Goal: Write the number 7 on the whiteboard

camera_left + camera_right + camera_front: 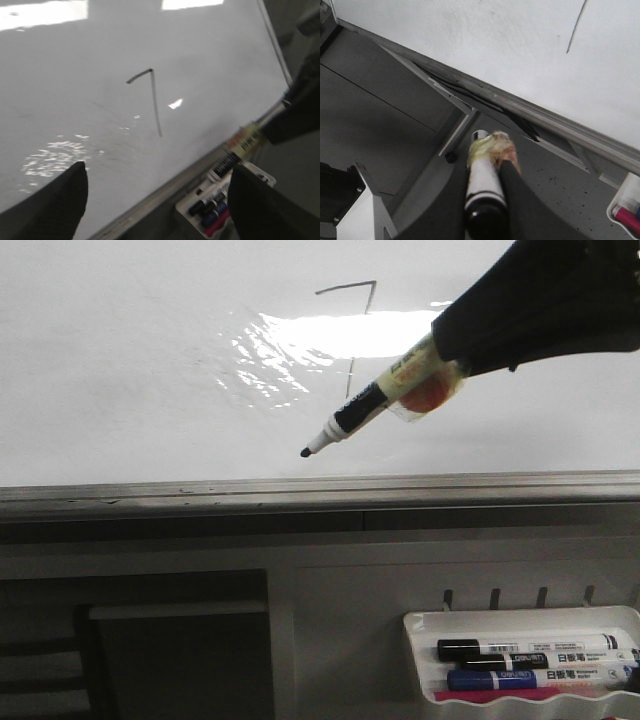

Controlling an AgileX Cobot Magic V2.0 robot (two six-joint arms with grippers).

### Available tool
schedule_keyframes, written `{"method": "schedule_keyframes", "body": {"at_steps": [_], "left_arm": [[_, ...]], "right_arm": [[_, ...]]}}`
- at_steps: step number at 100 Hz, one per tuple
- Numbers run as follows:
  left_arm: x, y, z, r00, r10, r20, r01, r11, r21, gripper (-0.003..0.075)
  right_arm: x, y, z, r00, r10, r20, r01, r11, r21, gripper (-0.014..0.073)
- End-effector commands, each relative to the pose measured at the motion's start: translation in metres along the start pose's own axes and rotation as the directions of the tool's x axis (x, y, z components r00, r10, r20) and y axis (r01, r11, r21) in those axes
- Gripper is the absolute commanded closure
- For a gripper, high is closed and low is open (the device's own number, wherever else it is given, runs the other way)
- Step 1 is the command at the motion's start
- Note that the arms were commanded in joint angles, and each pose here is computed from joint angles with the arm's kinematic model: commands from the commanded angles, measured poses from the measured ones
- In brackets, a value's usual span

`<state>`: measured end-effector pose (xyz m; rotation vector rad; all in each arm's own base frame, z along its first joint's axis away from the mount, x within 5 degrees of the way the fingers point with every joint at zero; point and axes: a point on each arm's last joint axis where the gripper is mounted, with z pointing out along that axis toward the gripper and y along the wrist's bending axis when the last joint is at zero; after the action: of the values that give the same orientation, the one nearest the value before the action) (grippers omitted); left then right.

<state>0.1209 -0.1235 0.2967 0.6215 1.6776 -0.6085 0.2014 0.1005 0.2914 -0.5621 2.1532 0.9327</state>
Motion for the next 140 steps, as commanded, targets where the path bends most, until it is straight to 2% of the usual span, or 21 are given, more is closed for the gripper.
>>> {"method": "schedule_keyframes", "body": {"at_steps": [1,17,34,55,102,127,140], "left_arm": [[-0.012,-0.015,0.013,0.996,0.082,0.046,-0.085,0.995,0.058,0.0199],[-0.007,-0.036,0.047,0.987,0.163,-0.011,-0.161,0.978,0.130,0.0239],[-0.007,-0.044,0.080,0.976,0.212,-0.050,-0.203,0.968,0.144,0.0251],[-0.003,-0.050,0.105,0.954,0.291,-0.076,-0.275,0.946,0.169,0.0251],[-0.003,-0.054,0.119,0.936,0.348,-0.059,-0.333,0.926,0.179,0.0251],[-0.004,-0.054,0.119,0.928,0.369,-0.042,-0.356,0.917,0.181,0.0338],[-0.004,-0.054,0.119,0.928,0.369,-0.042,-0.356,0.917,0.181,0.0353]], "right_arm": [[-0.019,0.014,-0.013,1.000,-0.014,0.024,0.015,0.999,-0.031,0.0643],[-0.029,0.021,-0.020,0.998,-0.059,-0.026,0.058,0.998,-0.031,0.0643],[-0.031,0.023,-0.024,0.993,-0.094,-0.077,0.093,0.995,-0.022,0.0643],[-0.034,0.024,-0.026,0.992,-0.106,-0.071,0.104,0.994,-0.022,0.0643],[-0.040,0.026,-0.028,0.991,-0.123,-0.056,0.122,0.992,-0.016,0.0643],[-0.040,0.026,-0.028,0.991,-0.123,-0.056,0.122,0.992,-0.016,0.0643],[-0.039,0.027,-0.028,0.991,-0.123,-0.060,0.122,0.992,-0.020,0.0643]]}}
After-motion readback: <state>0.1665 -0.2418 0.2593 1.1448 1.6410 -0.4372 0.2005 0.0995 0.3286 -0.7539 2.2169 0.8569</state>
